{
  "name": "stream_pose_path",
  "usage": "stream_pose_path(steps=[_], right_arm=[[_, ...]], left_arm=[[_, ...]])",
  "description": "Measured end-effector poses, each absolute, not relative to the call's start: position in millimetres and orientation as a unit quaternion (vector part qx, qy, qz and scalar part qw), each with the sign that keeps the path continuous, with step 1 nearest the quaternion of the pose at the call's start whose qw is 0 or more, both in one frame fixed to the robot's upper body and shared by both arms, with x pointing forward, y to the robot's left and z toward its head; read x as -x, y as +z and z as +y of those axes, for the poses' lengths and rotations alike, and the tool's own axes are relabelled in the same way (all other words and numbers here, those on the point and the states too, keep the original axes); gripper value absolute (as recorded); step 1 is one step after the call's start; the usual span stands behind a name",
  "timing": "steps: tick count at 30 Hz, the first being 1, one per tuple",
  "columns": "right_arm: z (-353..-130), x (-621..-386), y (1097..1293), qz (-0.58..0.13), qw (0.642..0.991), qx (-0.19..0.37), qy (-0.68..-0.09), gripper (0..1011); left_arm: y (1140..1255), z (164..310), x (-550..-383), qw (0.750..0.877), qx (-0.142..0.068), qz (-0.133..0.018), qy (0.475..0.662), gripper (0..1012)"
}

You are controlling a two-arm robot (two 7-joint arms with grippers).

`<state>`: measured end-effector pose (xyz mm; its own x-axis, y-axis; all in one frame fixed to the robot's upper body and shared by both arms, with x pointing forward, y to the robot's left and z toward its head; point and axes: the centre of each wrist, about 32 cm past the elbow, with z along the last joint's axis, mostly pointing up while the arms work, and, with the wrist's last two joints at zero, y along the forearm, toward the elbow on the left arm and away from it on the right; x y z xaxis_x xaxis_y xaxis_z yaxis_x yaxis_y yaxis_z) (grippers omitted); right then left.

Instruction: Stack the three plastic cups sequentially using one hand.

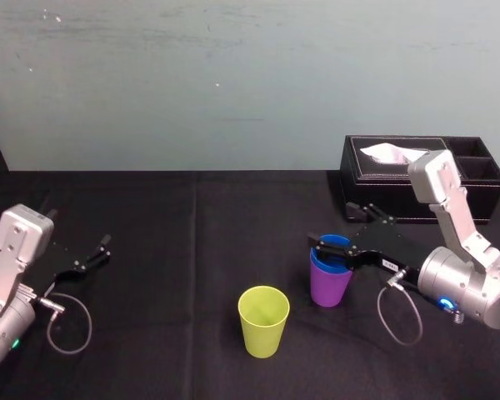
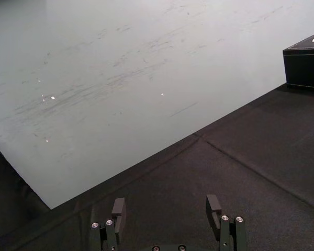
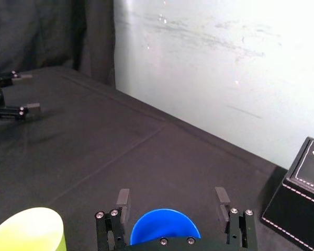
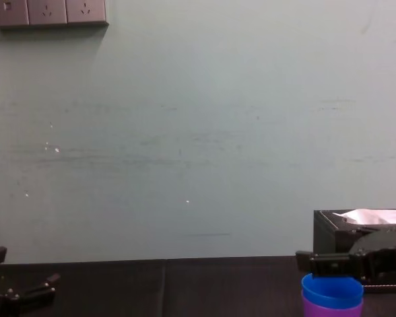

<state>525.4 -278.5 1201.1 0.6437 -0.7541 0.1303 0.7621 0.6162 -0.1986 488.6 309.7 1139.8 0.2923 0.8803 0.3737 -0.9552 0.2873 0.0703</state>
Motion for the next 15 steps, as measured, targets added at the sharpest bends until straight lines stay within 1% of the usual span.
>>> stream_pose_path(steps=[6, 10, 15], right_arm=[[-279, -519, 1206.0, -0.025, 0.903, 0.111, -0.414, 1003], [-280, -509, 1211.3, -0.028, 0.908, 0.110, -0.402, 1003], [-287, -490, 1212.8, -0.027, 0.918, 0.112, -0.380, 1003]], left_arm=[[1139.8, 309.7, -488.6, 0.791, -0.141, -0.132, 0.580, 1000], [1139.8, 309.7, -488.6, 0.791, -0.142, -0.132, 0.580, 1000], [1139.8, 309.7, -488.6, 0.791, -0.142, -0.132, 0.580, 1000]])
